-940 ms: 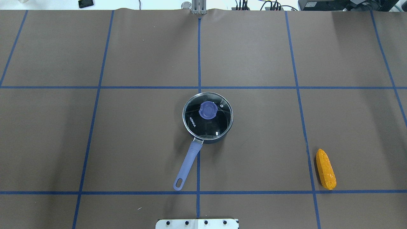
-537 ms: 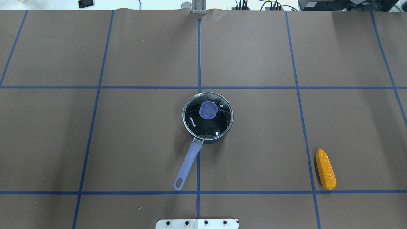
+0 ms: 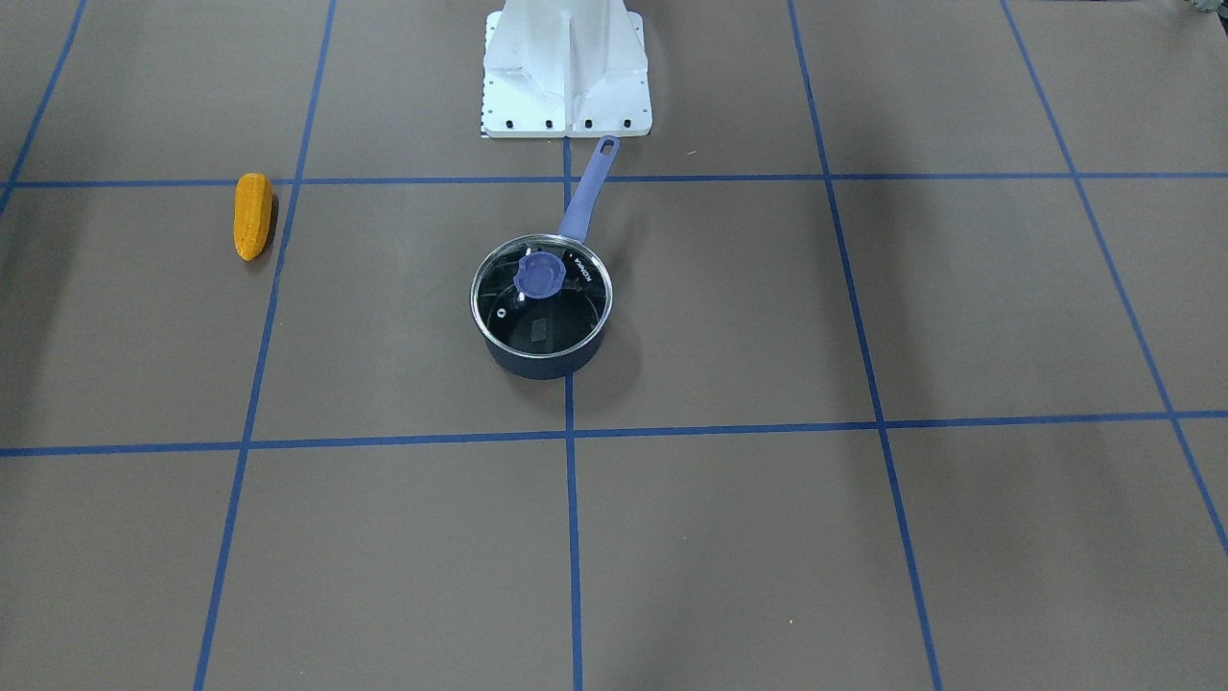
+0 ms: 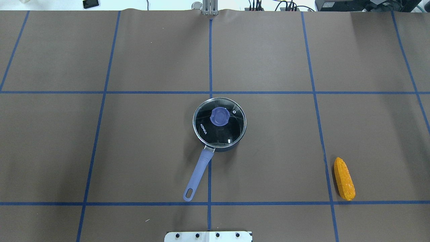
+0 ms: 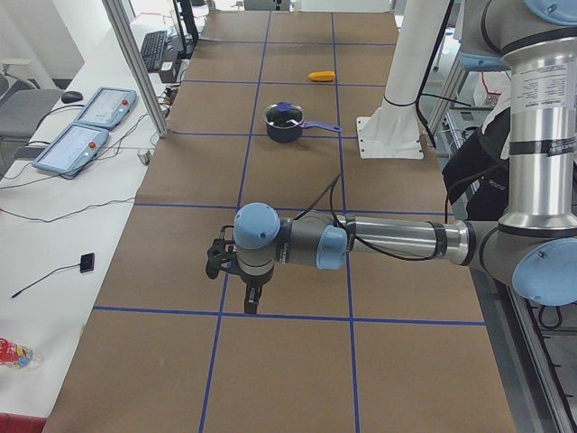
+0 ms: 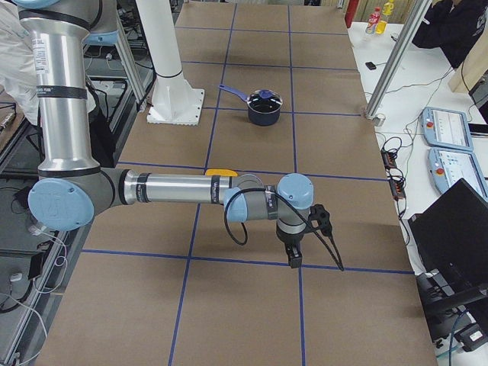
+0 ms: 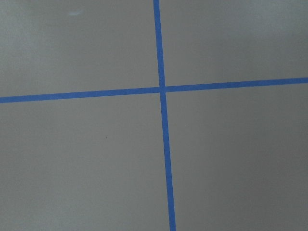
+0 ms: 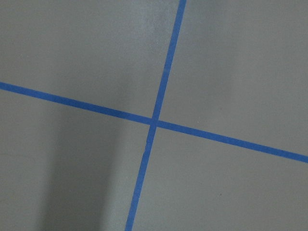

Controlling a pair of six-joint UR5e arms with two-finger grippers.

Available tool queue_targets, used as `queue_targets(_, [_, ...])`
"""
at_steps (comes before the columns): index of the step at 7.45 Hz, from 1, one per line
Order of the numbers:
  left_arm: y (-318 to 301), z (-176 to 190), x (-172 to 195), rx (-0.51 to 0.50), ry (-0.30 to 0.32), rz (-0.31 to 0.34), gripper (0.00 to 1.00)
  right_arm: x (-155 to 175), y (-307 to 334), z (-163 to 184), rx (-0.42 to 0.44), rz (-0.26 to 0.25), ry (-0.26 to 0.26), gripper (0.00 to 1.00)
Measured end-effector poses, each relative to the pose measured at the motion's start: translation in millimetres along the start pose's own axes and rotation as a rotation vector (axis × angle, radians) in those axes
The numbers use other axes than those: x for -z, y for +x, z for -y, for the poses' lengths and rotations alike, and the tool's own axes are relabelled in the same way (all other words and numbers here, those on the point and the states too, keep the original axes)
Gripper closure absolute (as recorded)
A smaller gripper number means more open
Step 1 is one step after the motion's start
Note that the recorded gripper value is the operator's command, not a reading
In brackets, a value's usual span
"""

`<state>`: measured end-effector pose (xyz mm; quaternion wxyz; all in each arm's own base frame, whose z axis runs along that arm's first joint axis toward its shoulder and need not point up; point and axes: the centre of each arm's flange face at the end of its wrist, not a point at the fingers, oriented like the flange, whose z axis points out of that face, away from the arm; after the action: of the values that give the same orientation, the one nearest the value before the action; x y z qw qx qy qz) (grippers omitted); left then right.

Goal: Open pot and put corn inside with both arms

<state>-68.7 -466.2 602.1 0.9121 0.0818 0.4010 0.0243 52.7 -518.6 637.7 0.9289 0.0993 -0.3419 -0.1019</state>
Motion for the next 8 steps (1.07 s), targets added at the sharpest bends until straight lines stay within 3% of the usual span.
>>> queue_targets(3, [53,49,48,-0.150,0.134,-0.004,0.01,27,-22,37,0.048,-0.014,0.146,0.00])
queue_targets(6, [83,69,53,-0.312,0.284,-0.023,0.01,27,-60,70,0.115,0.002,0.175,0.00])
queue_targets(8, [168,102,30,-0.307,0.271,-0.102,0.00,21,-77,75,0.129,0.014,0.168,0.00])
